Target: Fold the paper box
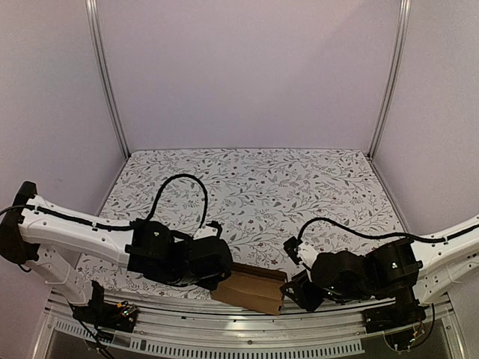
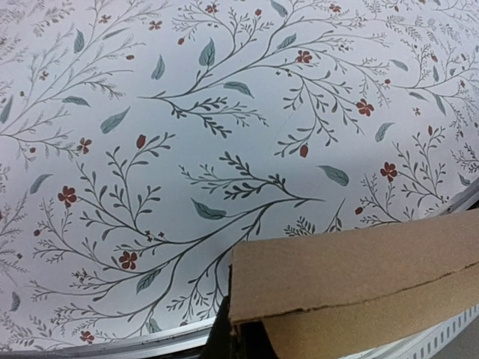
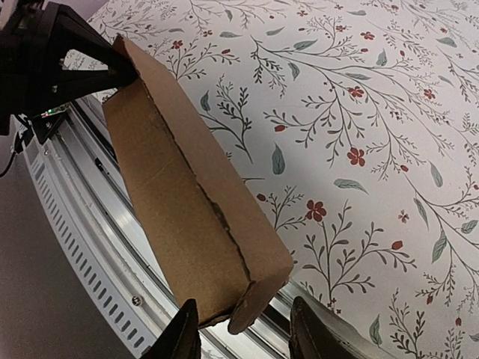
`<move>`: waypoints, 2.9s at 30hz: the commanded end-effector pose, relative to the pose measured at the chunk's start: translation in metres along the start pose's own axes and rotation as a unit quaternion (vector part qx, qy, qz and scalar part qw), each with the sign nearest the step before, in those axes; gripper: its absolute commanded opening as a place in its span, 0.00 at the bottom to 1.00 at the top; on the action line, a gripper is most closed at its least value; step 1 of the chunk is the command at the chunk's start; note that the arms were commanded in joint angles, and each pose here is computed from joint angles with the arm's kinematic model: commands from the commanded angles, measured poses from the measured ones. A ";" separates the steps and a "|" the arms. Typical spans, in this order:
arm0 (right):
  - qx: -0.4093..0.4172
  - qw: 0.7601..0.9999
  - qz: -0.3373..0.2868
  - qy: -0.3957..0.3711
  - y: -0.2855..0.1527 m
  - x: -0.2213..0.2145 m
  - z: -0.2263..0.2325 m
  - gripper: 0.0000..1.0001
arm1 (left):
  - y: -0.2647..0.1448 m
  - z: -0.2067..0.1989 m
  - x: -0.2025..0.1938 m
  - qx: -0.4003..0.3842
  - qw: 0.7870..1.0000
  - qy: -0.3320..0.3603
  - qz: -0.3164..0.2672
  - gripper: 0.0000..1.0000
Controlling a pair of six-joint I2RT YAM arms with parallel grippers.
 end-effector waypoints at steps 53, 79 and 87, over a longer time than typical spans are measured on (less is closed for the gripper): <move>-0.009 0.996 -0.038 0.083 0.010 0.025 0.031 0.00 | 0.004 -0.015 -0.027 0.005 1.000 0.022 -0.004 0.00; -0.049 0.982 -0.020 0.181 0.007 0.030 0.005 0.00 | 0.011 -0.024 -0.036 0.036 0.998 0.024 -0.034 0.00; -0.063 0.977 -0.015 0.201 0.009 0.031 0.001 0.00 | 0.014 -0.026 -0.039 0.046 0.998 0.023 -0.041 0.00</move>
Point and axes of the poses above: each gripper's point midway between its finger pads, its own y axis out along the fingers, its own z axis along the line the jaws close on, x = y × z, the point moved 9 cm from there along -y, back along the fingers, and after that the axes turned 2 degrees about y, right-handed, at the moved point
